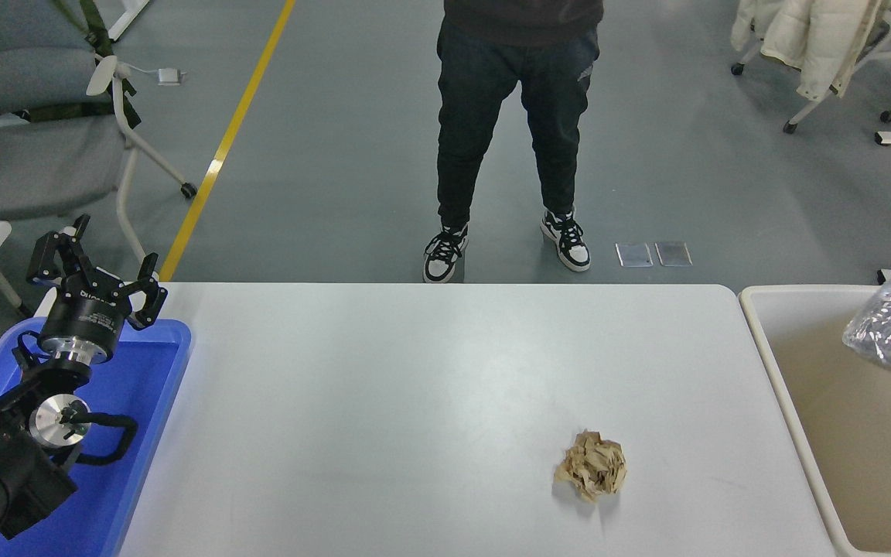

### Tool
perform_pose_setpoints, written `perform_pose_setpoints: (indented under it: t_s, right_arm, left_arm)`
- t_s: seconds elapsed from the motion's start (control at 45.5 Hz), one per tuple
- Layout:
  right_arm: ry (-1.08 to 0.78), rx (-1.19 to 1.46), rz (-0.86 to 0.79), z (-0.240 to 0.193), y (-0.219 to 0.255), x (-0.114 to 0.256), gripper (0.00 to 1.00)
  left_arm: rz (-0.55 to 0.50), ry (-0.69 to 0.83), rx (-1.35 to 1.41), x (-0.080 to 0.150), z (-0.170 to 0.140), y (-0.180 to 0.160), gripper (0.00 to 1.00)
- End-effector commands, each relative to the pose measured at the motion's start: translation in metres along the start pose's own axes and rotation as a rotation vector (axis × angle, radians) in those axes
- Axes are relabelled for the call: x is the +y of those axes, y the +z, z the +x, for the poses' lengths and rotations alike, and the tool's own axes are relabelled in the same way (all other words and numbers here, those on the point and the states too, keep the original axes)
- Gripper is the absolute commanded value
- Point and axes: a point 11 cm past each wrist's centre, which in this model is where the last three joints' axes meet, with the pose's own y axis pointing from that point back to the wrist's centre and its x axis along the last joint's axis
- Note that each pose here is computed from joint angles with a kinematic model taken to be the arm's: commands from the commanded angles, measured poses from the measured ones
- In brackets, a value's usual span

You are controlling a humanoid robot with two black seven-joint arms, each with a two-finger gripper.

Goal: Clean the table surface

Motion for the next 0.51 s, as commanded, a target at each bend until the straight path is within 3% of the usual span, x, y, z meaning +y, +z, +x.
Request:
perform_pose_setpoints:
  t_s: [0.0,0.484]
  right_arm:
    - [0.019,-0.042,-0.088,-0.044,0.022,-0.009,0.0]
    - [0.03,-0.188,-0.153,-0.09,0.006,-0.013,0.0]
  left_arm:
    - [0.0,-0.001,0.0,0.0,0.0,0.0,1.0]
    - [0.0,-0.002,0.001,0.0,0.0,0.0,1.0]
